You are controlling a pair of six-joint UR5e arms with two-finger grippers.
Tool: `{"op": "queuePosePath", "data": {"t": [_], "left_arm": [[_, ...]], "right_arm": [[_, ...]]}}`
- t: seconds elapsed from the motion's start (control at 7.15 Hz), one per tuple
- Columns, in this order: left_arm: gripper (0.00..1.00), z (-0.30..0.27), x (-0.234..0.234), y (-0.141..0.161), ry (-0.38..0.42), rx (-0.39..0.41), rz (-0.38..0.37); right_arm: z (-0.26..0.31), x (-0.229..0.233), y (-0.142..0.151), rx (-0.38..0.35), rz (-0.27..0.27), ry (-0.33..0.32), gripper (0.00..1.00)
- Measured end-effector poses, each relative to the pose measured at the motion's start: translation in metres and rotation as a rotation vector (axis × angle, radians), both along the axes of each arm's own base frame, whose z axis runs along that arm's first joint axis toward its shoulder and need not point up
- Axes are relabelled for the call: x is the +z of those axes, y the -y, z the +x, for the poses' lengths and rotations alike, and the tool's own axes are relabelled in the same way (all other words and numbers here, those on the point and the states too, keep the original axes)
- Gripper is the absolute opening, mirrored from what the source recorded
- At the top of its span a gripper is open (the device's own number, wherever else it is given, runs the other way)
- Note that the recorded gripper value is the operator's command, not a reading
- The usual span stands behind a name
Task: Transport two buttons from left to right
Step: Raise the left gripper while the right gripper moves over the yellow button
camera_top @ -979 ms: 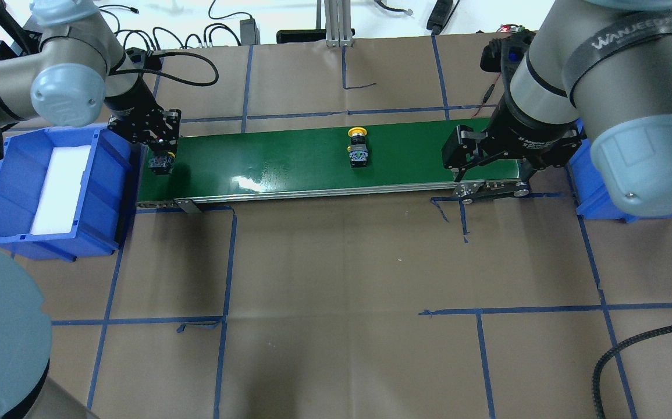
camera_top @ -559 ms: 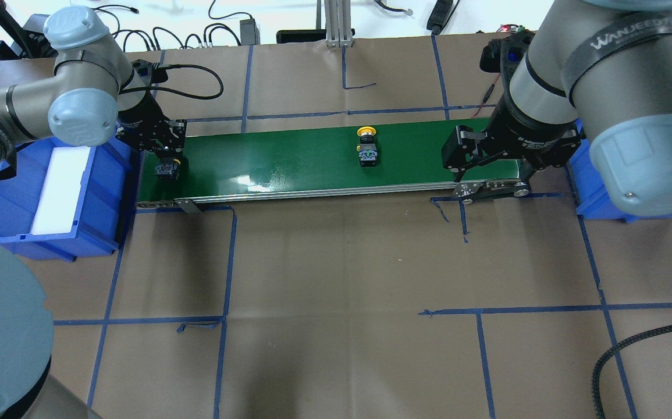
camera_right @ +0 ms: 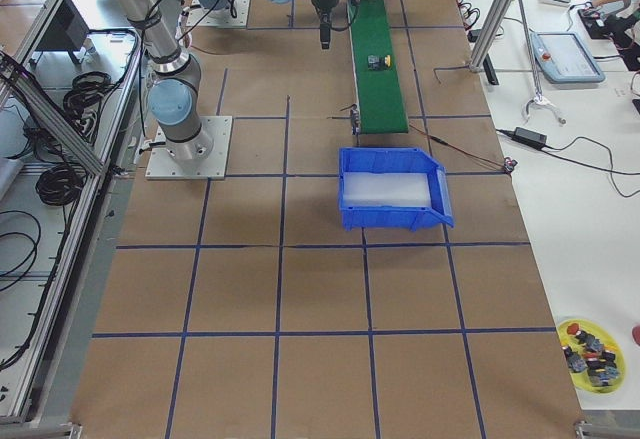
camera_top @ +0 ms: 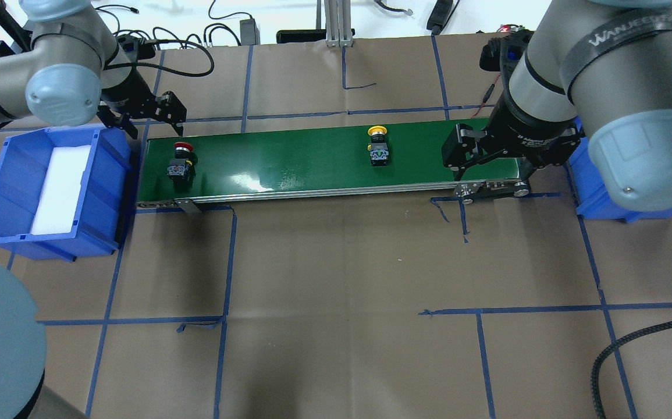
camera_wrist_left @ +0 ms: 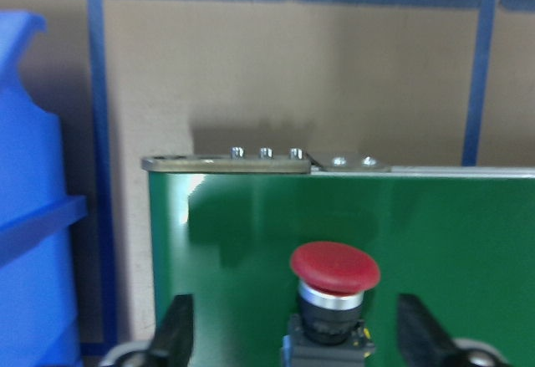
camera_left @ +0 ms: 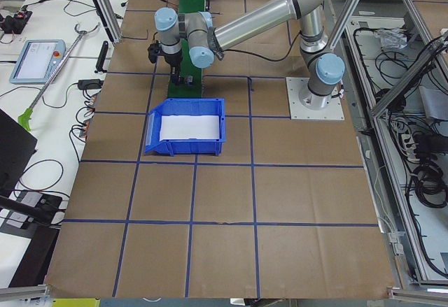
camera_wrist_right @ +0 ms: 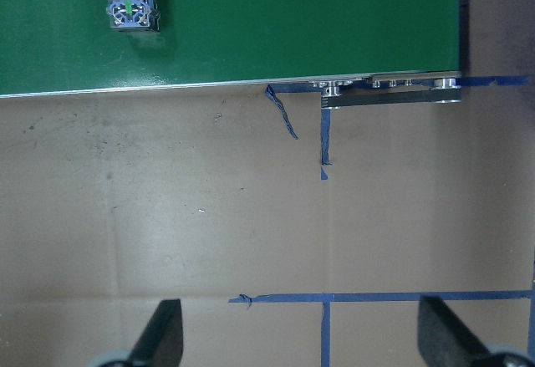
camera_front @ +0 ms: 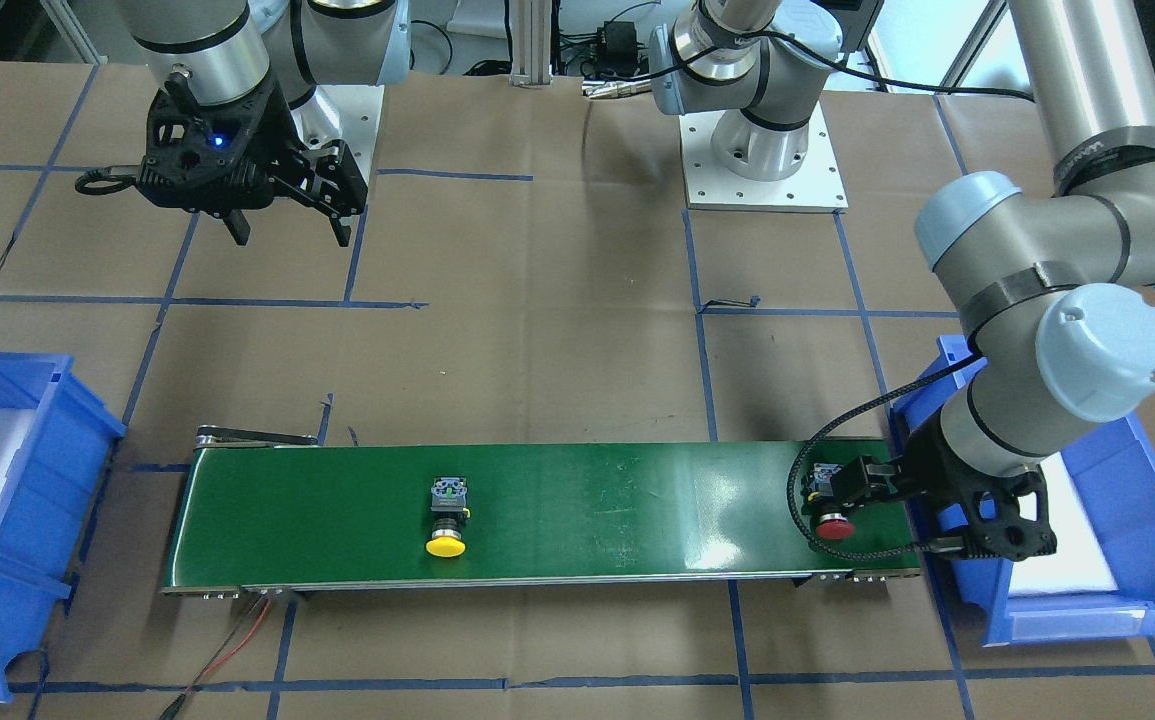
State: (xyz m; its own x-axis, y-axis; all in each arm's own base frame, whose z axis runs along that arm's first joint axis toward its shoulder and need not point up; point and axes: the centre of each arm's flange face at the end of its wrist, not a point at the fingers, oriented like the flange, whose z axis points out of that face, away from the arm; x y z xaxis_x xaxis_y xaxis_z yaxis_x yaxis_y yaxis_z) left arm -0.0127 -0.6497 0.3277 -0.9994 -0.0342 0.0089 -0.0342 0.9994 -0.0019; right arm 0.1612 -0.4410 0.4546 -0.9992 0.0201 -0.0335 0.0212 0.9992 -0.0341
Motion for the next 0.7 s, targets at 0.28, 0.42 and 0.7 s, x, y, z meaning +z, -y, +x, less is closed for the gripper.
{"op": "queuePosePath", "data": {"t": [0.28,0.42,0.7], "left_arm": [[1.00,-0.005,0.073,-0.020,-0.010,0.009,0.050],[1.00,-0.014,0.107,-0.041,-0.014,0.016,0.076],[1.00,-0.059,0.154,-0.086,0.001,0.002,0.082]], "right_arm": [[0.001,-0.011,0.011,0.001,0.018,0.001,1.00],[0.001,-0.022,0.026,0.001,0.025,0.001,1.00],[0.003,-0.033,0.068,0.001,-0.032,0.004,1.00]]}}
